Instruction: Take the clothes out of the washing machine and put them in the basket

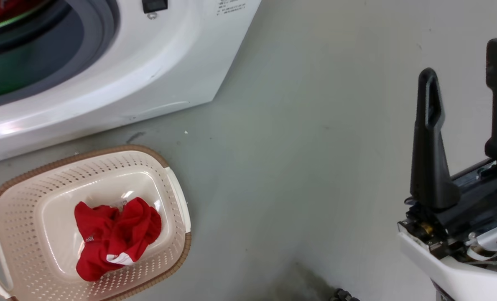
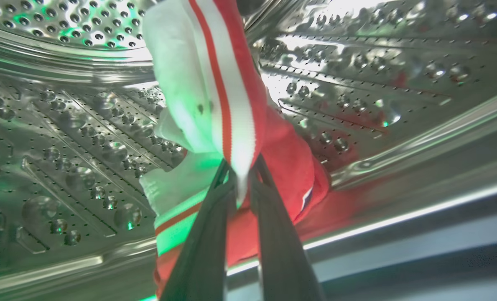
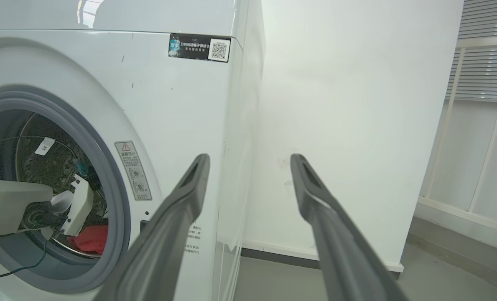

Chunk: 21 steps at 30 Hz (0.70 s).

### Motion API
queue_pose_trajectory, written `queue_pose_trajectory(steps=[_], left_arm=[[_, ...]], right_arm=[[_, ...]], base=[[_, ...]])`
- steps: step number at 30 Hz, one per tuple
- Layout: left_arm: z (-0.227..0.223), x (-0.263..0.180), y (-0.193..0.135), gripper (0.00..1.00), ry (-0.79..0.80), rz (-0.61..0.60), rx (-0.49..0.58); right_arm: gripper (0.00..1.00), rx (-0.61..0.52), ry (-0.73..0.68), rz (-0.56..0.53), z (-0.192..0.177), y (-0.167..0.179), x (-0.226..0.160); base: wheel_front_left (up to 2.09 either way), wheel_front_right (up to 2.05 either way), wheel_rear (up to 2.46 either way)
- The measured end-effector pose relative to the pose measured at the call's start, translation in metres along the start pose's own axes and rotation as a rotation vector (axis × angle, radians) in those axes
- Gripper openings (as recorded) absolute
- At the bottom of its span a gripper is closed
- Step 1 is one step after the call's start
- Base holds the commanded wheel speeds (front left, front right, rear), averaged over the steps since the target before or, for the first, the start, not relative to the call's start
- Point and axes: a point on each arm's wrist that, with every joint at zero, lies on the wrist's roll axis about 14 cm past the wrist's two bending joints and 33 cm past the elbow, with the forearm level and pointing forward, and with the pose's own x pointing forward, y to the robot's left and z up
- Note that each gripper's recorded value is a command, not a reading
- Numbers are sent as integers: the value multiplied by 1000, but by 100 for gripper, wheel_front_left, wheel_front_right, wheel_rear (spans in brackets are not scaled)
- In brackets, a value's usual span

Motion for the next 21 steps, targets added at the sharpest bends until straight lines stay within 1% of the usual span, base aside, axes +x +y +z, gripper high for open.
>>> queue_pose_trajectory(steps=[7,12,16,21], left_arm=[[2,-32,-12,0,-107,-7,-14],[4,-59,-15,0,-182,9,-33],[3,-82,-19,0,-227,15,-29],[5,-109,-31,0,-291,14,-38]], right_arm=[[100,3,-27,8,19,6,-8],[100,8,-48,19,33,12,-14],[100,7,-61,24,43,16,-20],[100,10,-79,38,55,23,-28]], base=[[0,0,0],[0,0,0],[0,0,0],[0,0,0]])
